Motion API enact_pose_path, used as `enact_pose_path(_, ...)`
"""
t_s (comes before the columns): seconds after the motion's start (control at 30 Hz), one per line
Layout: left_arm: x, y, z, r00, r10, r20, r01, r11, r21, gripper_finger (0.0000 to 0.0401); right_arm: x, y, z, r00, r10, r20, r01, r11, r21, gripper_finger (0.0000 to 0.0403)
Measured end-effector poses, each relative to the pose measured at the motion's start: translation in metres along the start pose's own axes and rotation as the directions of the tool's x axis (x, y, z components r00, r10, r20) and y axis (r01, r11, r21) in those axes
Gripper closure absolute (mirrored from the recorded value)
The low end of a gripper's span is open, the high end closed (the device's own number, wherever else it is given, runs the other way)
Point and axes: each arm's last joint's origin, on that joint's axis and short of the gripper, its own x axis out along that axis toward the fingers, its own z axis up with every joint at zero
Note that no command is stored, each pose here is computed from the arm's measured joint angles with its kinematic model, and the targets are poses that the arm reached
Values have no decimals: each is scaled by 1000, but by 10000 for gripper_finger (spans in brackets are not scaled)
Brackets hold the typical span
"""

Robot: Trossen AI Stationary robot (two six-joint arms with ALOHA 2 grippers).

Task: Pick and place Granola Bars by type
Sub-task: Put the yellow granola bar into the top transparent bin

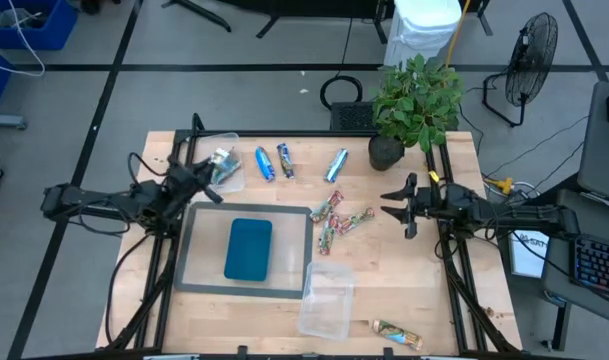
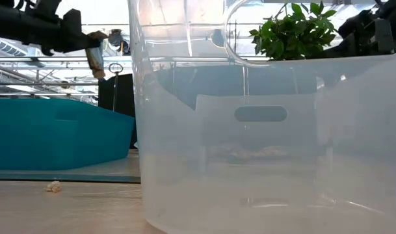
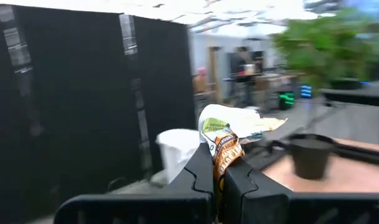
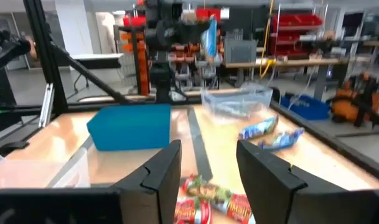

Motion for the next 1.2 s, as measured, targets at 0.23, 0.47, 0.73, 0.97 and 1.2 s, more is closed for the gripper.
enact_pose_path(0.23,2,5,10,980,176,-90,-181,983,-43,398,0,0,-5,999,1,-54,0,1000,5,257)
enact_pose_path(0.47,4,14,34,960,217,-176,-221,975,-3,398,0,0,-7,998,0,-67,-1,1000,-4,259)
enact_pose_path(0.73,2,38,59,904,224,-365,-244,970,-10,398,0,0,-8,997,0,-83,0,1000,-7,259)
enact_pose_path(0.97,16,40,34,801,199,-564,-272,961,-47,398,0,0,-8,997,-1,-82,0,1000,-7,260)
enact_pose_path(1.2,51,36,8,713,170,-680,-244,970,-13,398,0,0,-8,997,-2,-81,2,1000,-7,261)
